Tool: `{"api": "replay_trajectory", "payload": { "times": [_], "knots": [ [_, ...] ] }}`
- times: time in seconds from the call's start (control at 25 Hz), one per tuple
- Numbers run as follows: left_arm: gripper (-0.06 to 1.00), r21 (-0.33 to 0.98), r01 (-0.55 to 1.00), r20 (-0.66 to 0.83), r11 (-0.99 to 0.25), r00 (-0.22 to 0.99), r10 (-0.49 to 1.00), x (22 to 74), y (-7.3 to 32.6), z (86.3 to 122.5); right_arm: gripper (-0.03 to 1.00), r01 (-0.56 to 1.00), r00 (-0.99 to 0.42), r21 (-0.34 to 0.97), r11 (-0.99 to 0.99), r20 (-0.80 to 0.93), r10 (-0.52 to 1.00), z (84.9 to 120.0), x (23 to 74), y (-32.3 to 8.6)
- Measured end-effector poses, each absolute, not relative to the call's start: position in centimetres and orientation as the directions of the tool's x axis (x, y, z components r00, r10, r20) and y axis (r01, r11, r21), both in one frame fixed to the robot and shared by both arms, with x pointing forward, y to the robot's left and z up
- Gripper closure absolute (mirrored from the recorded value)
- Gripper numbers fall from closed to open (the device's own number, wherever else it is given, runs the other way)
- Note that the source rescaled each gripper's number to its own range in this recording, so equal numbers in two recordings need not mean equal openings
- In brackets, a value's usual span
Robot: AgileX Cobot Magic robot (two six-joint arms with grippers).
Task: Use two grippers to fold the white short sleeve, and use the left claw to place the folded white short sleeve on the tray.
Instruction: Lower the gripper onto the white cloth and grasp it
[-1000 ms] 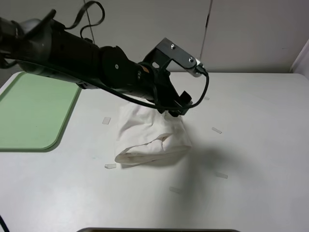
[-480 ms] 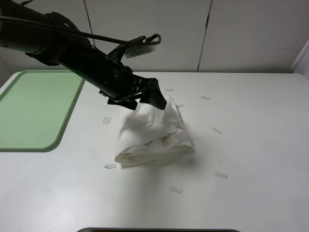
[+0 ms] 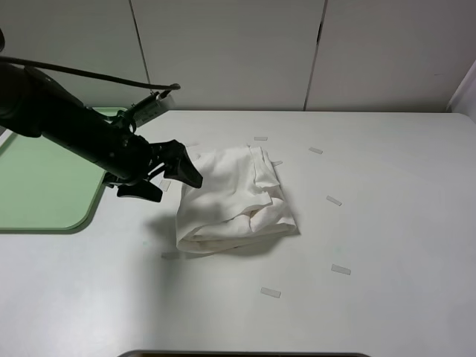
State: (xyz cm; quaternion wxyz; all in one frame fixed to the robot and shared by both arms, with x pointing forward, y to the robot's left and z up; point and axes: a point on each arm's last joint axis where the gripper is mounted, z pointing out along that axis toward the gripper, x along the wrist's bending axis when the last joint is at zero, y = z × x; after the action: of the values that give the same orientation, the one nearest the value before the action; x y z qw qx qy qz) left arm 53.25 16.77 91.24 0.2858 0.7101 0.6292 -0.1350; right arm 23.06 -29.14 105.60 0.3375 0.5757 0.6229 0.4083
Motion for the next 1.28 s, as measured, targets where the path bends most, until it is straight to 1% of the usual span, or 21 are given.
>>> {"api": "replay_trajectory", "payload": {
  "times": [0.08,0.36,0.4,0.6,0.76,0.8,0.84,0.92,1.0,1.04,1.08,1.12,1.16,1.28],
  "knots": [
    [0.08,0.263,0.965,-0.568,-0.004,0.158,0.808,52.6,16.9,90.4,-0.03,0.442,-0.109,0.897,0.004,0.05,0.993,105.6,23.1,-29.1],
    [0.09,0.296,0.955,-0.602,0.02,0.17,0.78,52.5,16.1,88.9,-0.03,0.441,-0.109,0.898,0.004,0.05,0.993,105.6,23.1,-29.1],
    [0.09,0.282,0.959,-0.613,0.035,0.152,0.775,52.6,15.7,88.1,-0.03,0.441,-0.109,0.898,0.004,0.05,0.993,105.6,23.1,-29.1],
    [0.09,0.234,0.972,-0.608,0.031,0.121,0.785,52.3,15.1,85.9,-0.03,0.441,-0.109,0.898,0.004,0.05,0.993,105.6,23.1,-29.1],
    [0.1,0.233,0.972,-0.623,0.031,0.125,0.772,52.7,14.1,85.6,-0.03,0.441,-0.109,0.898,0.004,0.05,0.993,105.6,23.1,-29.1],
    [0.11,0.234,0.972,-0.626,0.029,0.127,0.769,52.8,13.7,85.5,-0.03,0.441,-0.109,0.898,0.004,0.05,0.993,105.6,23.1,-29.1],
    [0.14,0.237,0.971,-0.624,0.028,0.131,0.77,52.8,13.5,85.5,-0.03,0.441,-0.11,0.898,0.003,0.05,0.993,105.6,23.1,-29.1],
    [0.26,0.24,0.971,-0.611,0.021,0.134,0.78,52.8,13.2,85.2,-0.03,0.441,-0.112,0.898,0.002,0.053,0.992,105.6,23.1,-29.1],
    [0.54,0.237,0.971,-0.602,0.014,0.136,0.787,52.7,13.1,85.0,-0.03,0.441,-0.112,0.898,0.002,0.053,0.992,105.6,23.1,-29.1],
    [0.71,0.238,0.971,-0.6,0.006,0.142,0.788,52.7,13.1,84.9,-0.03,0.441,-0.112,0.898,0.002,0.053,0.992,105.6,23.1,-29.1],
    [0.79,0.241,0.97,-0.595,-0.006,0.153,0.789,52.6,13.1,84.9,-0.03,0.441,-0.112,0.898,0.002,0.053,0.992,105.6,23.1,-29.1],
    [0.81,0.246,0.969,-0.59,-0.022,0.168,0.79,52.6,13.1,84.9,-0.03,0.441,-0.112,0.898,0.002,0.053,0.992,105.6,23.1,-29.1],
    [0.81,0.25,0.968,-0.584,-0.038,0.182,0.791,52.6,13.2,85.0,-0.03,0.442,-0.112,0.897,0.002,0.053,0.992,105.6,23.1,-29.1],
    [0.81,0.31,0.944,-0.505,-0.116,0.267,0.821,52.7,13.7,86.4,-0.03,0.442,-0.112,0.897,0.002,0.053,0.992,105.6,23.1,-29.1]
  ]
}}
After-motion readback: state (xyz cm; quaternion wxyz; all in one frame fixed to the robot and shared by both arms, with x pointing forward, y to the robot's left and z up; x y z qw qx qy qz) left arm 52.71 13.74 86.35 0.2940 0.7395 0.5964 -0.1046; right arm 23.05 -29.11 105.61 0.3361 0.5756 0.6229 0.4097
